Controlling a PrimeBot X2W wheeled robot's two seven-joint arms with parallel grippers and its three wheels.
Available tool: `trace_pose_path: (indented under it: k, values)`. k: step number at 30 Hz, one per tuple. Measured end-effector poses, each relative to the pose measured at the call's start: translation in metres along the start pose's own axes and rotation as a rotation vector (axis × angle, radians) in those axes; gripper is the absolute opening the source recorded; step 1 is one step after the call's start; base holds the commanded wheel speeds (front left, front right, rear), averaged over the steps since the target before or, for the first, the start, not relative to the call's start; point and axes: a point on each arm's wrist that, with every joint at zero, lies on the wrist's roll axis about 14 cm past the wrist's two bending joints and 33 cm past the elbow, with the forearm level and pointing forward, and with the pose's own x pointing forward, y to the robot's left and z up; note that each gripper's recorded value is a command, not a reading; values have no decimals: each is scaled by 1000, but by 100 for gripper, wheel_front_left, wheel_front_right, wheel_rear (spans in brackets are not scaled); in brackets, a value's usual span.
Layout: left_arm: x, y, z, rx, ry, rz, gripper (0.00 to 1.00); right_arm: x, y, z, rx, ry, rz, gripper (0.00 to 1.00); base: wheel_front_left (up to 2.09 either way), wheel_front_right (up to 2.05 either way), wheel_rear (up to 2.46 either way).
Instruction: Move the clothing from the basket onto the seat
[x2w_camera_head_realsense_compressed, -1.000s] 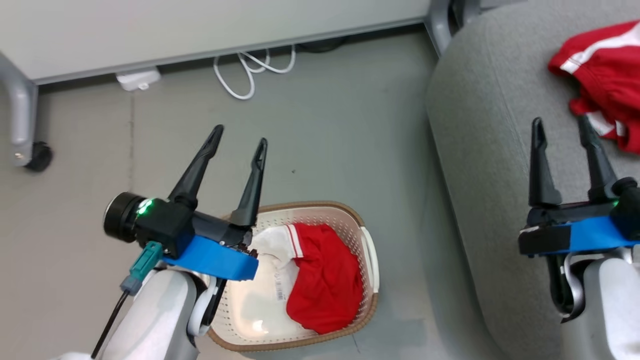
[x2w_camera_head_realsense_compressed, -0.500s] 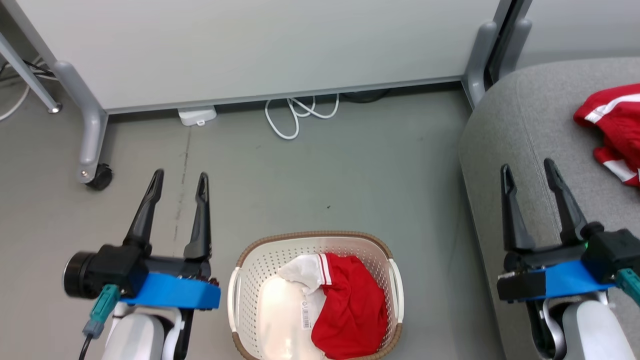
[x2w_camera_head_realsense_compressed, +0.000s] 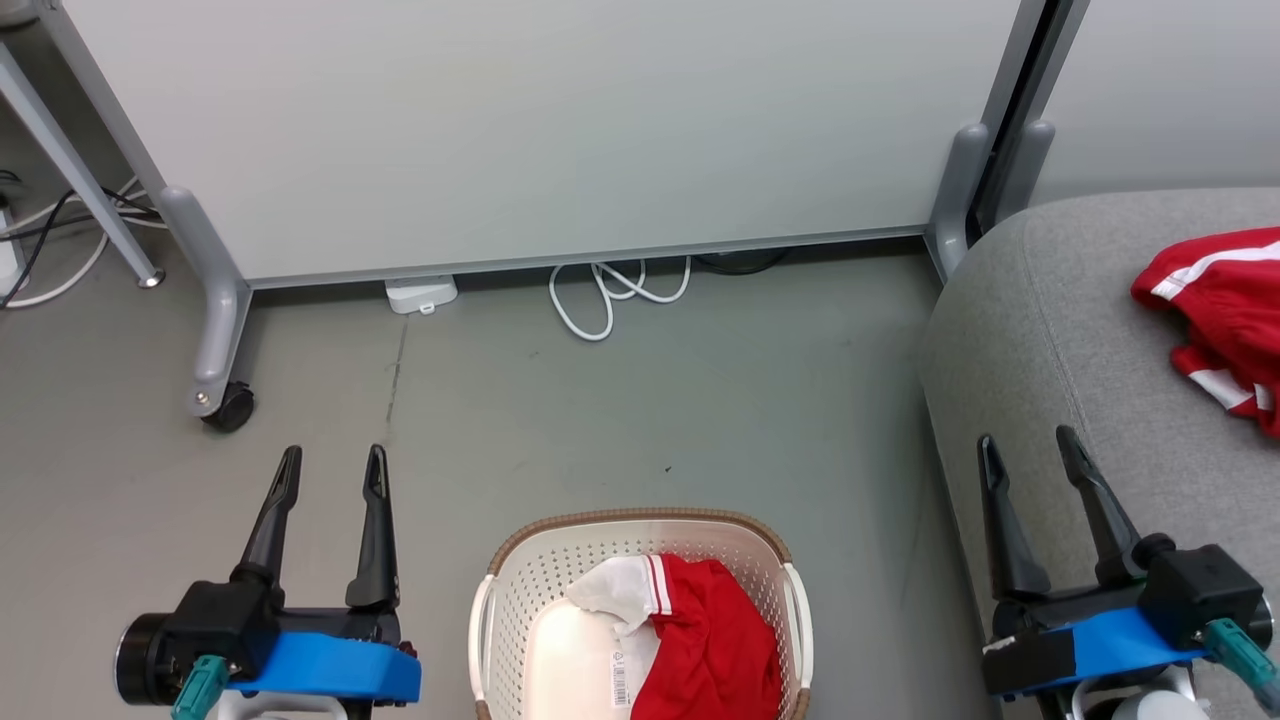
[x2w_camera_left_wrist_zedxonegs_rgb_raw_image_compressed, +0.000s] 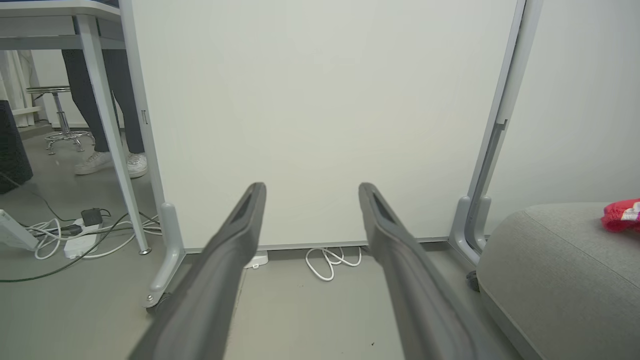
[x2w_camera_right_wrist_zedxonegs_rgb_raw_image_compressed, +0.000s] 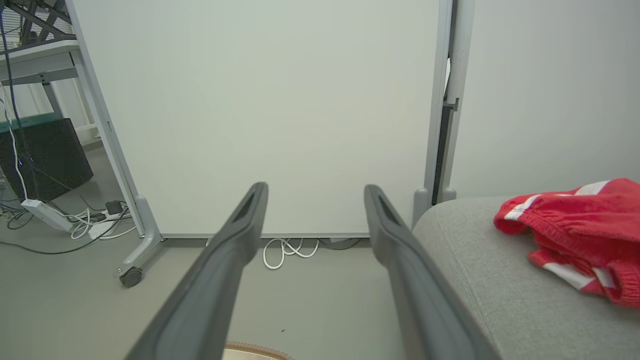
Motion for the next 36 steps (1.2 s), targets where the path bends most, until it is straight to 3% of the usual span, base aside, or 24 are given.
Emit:
trace_pose_path:
  k: [27,36]
  values:
    - [-7,-5,-2,-13,5,-1,100,-9,5,-7,3,26,12,100,0,0,0]
    - [6,-31,-13,7,44,-111,100,-3,5,-15,7,45,14,100,0,0,0]
